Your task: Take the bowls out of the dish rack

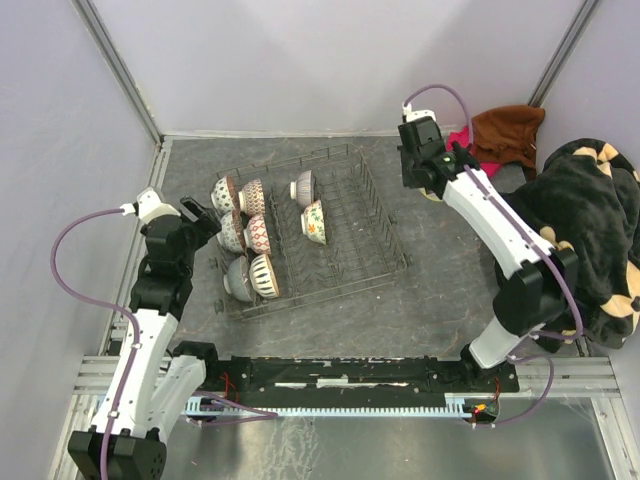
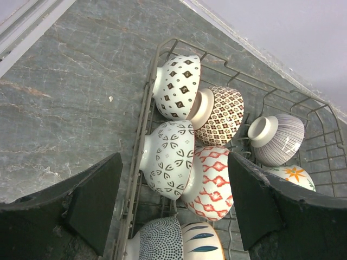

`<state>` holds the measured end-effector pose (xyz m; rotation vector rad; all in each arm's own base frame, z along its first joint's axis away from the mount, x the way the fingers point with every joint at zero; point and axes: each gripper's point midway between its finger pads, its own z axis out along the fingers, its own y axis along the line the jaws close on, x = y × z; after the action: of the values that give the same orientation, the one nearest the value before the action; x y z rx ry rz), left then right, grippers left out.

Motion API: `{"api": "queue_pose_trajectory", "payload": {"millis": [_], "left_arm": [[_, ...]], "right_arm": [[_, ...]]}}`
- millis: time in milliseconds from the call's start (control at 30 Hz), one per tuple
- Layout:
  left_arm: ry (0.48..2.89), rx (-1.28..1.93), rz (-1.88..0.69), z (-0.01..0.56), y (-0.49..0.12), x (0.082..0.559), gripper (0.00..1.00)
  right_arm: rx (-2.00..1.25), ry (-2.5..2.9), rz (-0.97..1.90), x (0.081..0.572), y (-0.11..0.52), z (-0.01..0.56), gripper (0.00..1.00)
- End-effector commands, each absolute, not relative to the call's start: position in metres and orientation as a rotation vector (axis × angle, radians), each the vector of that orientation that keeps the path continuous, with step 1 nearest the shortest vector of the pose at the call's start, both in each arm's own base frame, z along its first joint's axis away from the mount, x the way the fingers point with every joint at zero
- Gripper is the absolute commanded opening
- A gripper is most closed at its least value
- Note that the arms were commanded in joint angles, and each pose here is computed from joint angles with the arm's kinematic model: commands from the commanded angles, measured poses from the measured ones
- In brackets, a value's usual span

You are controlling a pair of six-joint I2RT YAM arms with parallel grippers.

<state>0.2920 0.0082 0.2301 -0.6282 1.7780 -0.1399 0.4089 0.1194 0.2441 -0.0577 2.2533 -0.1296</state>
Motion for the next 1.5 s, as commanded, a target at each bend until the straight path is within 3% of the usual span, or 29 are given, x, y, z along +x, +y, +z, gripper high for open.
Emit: {"api": "queue_pose_trajectory", "payload": {"millis": [0,567,1467], "left_arm": [[1.727,-0.605,-0.192,0.257,0.002,0.298,0.85],[1.795,-0.547,-0.245,0.246,-0.012,0.308,0.85],[1.786,-0.55,-0.24,0.243,-0.011,0.301,0.85]], "right_arm": [[-0.081,2.261,-0.25,0.424,0.096,0.244,0.01],[-0.106,2.435,-0.376,0.479,0.063,0.173,0.01],[-0.152,2.615,-0.574,0.497,0.042,0.085,0.01]]}}
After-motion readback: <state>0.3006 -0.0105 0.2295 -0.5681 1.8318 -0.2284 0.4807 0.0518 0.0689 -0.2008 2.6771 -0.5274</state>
